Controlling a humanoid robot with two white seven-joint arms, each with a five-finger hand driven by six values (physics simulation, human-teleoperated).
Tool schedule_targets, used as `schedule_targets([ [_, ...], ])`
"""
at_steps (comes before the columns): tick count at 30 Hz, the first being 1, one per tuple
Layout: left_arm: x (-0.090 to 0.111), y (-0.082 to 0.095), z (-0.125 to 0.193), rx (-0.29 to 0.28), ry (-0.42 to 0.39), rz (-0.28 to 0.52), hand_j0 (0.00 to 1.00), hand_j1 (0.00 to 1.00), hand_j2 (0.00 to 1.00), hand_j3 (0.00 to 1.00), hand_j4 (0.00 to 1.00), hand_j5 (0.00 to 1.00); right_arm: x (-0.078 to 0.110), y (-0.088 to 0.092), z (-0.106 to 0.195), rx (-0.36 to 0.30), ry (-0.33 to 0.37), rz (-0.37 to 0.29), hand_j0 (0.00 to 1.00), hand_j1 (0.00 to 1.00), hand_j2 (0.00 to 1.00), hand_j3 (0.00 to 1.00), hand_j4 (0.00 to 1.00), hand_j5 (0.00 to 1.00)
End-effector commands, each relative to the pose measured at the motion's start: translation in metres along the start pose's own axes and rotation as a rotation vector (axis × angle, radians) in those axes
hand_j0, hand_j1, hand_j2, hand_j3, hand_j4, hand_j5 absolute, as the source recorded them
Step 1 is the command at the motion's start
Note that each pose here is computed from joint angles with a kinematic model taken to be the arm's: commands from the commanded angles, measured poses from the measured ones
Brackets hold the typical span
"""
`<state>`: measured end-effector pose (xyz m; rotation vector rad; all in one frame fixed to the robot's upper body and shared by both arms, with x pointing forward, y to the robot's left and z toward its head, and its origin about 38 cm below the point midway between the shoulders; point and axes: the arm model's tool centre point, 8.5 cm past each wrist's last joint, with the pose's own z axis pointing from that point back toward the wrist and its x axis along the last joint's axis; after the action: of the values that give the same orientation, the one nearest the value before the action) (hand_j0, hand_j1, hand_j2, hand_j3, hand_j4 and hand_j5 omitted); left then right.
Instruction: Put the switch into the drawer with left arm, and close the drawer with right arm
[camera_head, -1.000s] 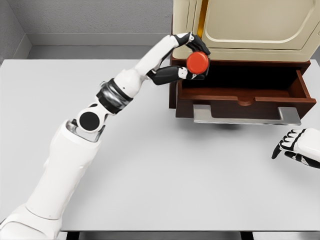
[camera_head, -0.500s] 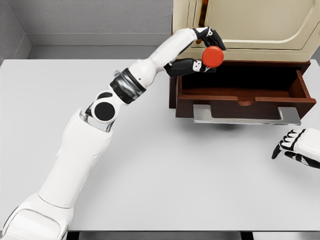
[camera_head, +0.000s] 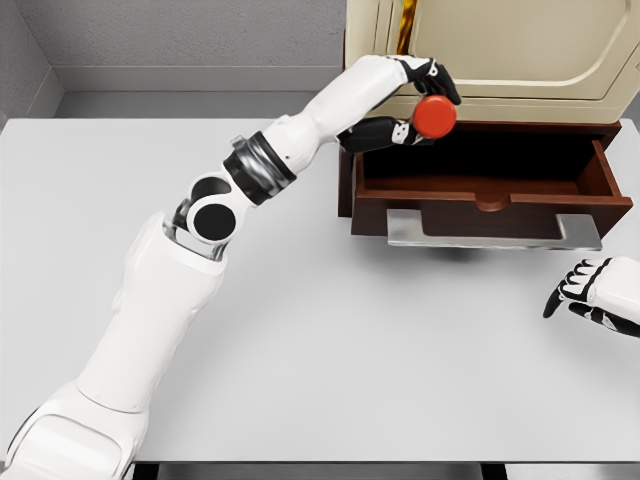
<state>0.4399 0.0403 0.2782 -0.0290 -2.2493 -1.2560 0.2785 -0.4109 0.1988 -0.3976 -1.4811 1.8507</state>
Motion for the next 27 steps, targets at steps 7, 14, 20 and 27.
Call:
schedule_targets([
  [7, 0.009, 0.003, -0.001, 0.006, -0.019, -0.025, 0.67, 0.67, 0.67, 0.67, 0.67, 0.67, 0.0, -0.001, 0.0, 0.0, 0.0, -0.002, 0.49, 0.49, 0.49, 0.49, 0.49, 0.49],
  [14, 0.011, 0.004, -0.001, 0.007, -0.024, -0.033, 0.68, 0.68, 0.68, 0.68, 0.68, 0.68, 0.0, -0.002, 0.0, -0.002, 0.0, -0.002, 0.49, 0.49, 0.49, 0.49, 0.49, 0.49],
  [20, 0.014, 0.004, -0.002, 0.008, -0.032, -0.037, 0.69, 0.69, 0.69, 0.69, 0.69, 0.69, 0.0, -0.002, 0.0, 0.0, 0.0, 0.0, 0.49, 0.49, 0.49, 0.49, 0.49, 0.49],
  [27, 0.024, 0.004, -0.004, 0.007, -0.056, -0.045, 0.75, 0.75, 0.75, 0.75, 0.75, 0.75, 0.0, -0.002, 0.0, 0.001, 0.0, -0.001, 0.5, 0.5, 0.5, 0.5, 0.5, 0.5],
])
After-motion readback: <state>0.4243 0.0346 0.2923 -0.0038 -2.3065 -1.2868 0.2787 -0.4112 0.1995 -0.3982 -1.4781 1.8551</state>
